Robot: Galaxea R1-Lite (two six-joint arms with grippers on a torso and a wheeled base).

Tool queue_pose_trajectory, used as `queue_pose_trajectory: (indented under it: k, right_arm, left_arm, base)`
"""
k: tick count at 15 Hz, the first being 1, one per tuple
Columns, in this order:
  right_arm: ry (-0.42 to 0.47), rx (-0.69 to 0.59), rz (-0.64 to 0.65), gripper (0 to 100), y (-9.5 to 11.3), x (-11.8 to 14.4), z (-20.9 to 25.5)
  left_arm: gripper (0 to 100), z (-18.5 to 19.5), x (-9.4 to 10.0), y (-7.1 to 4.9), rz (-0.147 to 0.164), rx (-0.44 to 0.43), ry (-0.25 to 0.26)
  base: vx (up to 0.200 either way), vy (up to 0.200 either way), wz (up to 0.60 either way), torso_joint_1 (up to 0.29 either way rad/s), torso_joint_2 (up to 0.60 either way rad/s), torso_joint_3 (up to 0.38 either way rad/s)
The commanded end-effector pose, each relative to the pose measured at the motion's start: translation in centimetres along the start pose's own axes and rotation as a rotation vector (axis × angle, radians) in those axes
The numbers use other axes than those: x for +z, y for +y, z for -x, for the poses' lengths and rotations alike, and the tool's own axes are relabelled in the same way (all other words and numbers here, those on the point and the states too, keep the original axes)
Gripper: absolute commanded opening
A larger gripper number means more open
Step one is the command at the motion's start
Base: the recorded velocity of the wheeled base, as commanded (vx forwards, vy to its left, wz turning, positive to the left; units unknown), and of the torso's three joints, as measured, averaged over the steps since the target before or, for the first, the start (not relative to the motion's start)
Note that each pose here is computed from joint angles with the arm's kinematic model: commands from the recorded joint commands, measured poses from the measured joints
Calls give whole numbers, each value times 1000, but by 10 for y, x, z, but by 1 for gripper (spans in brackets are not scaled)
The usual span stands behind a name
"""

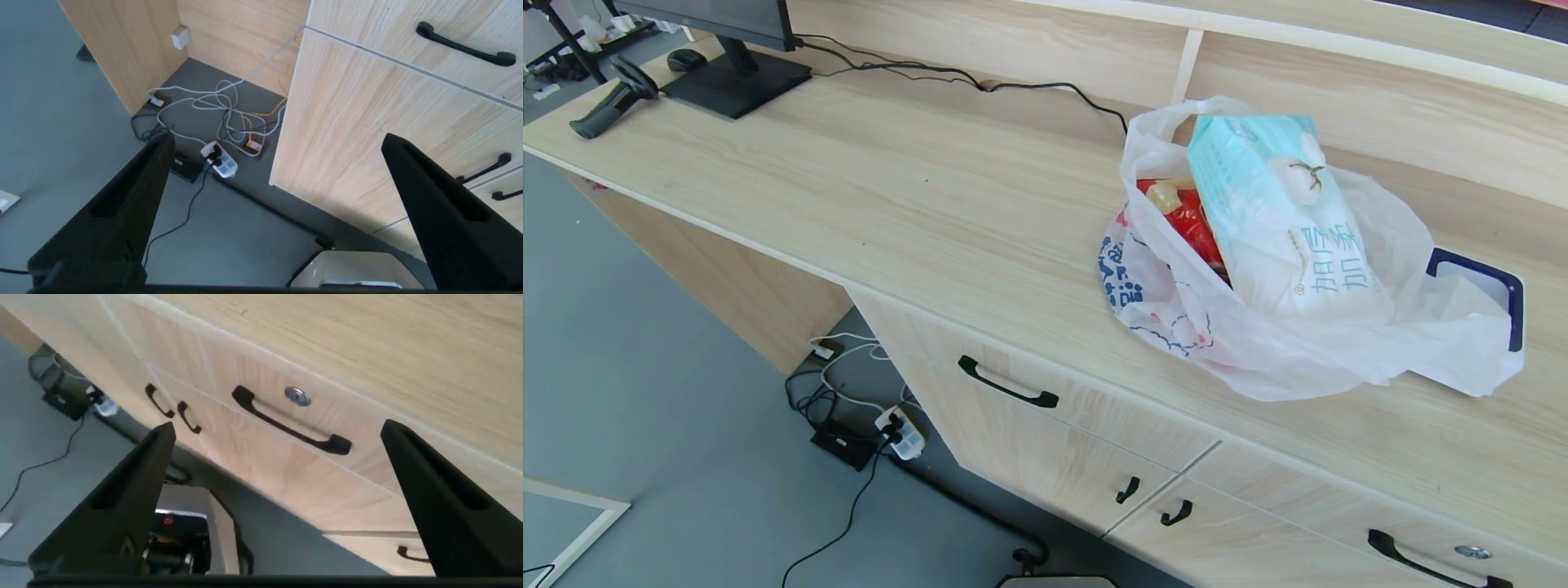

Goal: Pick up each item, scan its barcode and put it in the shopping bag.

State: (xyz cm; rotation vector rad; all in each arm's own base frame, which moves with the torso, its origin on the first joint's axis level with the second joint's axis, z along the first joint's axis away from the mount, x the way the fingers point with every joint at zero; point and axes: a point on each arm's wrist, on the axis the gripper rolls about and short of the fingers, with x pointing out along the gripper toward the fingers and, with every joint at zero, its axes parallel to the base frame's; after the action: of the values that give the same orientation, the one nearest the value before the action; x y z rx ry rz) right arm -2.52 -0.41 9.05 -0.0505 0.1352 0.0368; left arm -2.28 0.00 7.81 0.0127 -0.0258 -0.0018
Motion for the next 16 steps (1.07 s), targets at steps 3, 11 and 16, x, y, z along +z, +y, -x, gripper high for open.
queue_pose_trajectory:
  k: [3,11,16]
  right_arm:
    - [-87,-148,16,100,4,-6,-9]
    - [-134,-89,-9,100,4,-14,-4]
    - [-133,-86,-55,100,4,-14,-4]
  left_arm:
    - [100,0,0,0,0,0,1]
    - [100,0,0,0,0,0,-2]
    - [100,0,0,0,-1,0,1]
  base:
    - [0,0,0,0,0,0]
    - [0,0,0,0,0,0]
    - [0,0,0,0,0,0]
